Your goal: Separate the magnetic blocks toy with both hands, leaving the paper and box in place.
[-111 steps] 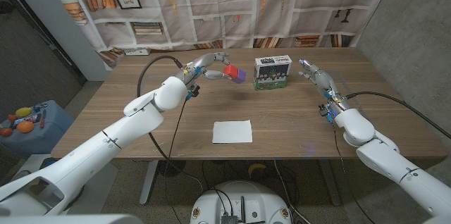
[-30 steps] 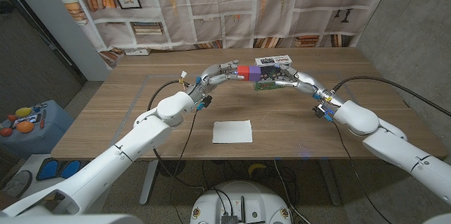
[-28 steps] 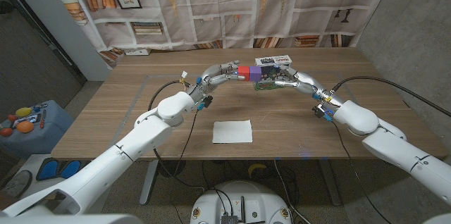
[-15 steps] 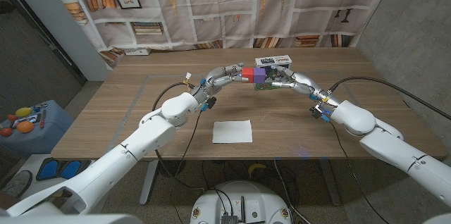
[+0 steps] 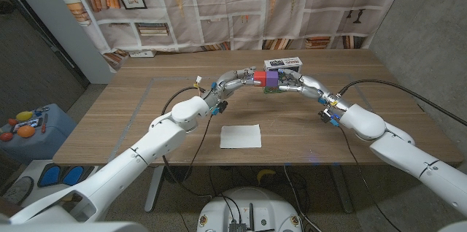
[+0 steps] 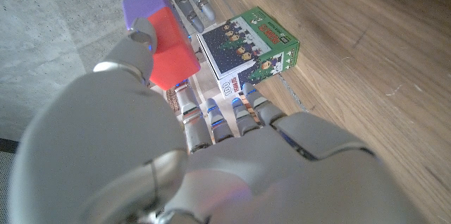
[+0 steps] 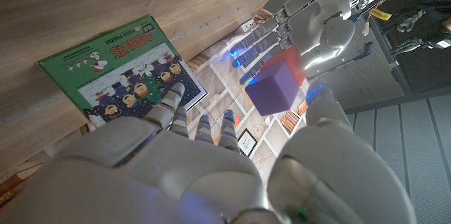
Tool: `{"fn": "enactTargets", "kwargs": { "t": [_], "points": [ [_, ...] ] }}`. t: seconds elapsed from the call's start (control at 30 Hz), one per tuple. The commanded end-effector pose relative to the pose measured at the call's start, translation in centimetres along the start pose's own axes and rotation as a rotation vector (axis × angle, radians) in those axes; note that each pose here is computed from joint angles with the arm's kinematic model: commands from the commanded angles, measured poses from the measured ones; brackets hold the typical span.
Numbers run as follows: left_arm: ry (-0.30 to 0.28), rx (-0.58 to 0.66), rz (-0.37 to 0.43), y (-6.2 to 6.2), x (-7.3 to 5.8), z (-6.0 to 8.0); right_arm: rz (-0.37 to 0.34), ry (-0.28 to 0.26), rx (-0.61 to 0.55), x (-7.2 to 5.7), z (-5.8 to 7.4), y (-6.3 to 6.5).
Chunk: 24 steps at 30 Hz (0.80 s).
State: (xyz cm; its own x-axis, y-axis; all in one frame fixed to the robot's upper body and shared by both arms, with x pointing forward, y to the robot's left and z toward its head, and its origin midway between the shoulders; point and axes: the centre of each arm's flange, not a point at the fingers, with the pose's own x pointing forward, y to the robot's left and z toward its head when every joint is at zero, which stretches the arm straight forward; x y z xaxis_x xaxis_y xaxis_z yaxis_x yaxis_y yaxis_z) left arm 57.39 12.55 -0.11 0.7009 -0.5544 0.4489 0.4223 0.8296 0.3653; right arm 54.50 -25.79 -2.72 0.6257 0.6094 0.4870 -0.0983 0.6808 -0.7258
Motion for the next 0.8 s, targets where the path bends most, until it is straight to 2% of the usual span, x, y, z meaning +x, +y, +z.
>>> {"fn": "enactTargets", "kwargs": {
  "t": [0.03,0.8],
  "points": [
    [0.008,-0.014,-0.009,-0.55,0.74,-0.27,-0.012,-0.002,-0.005,0.63,0.00,0.31],
    [0.021,-0.022,-0.028,-0.86,1.38,-0.73,-0.097,-0.003,-0.011,1.21,0.07,0.95]
  ]
}}
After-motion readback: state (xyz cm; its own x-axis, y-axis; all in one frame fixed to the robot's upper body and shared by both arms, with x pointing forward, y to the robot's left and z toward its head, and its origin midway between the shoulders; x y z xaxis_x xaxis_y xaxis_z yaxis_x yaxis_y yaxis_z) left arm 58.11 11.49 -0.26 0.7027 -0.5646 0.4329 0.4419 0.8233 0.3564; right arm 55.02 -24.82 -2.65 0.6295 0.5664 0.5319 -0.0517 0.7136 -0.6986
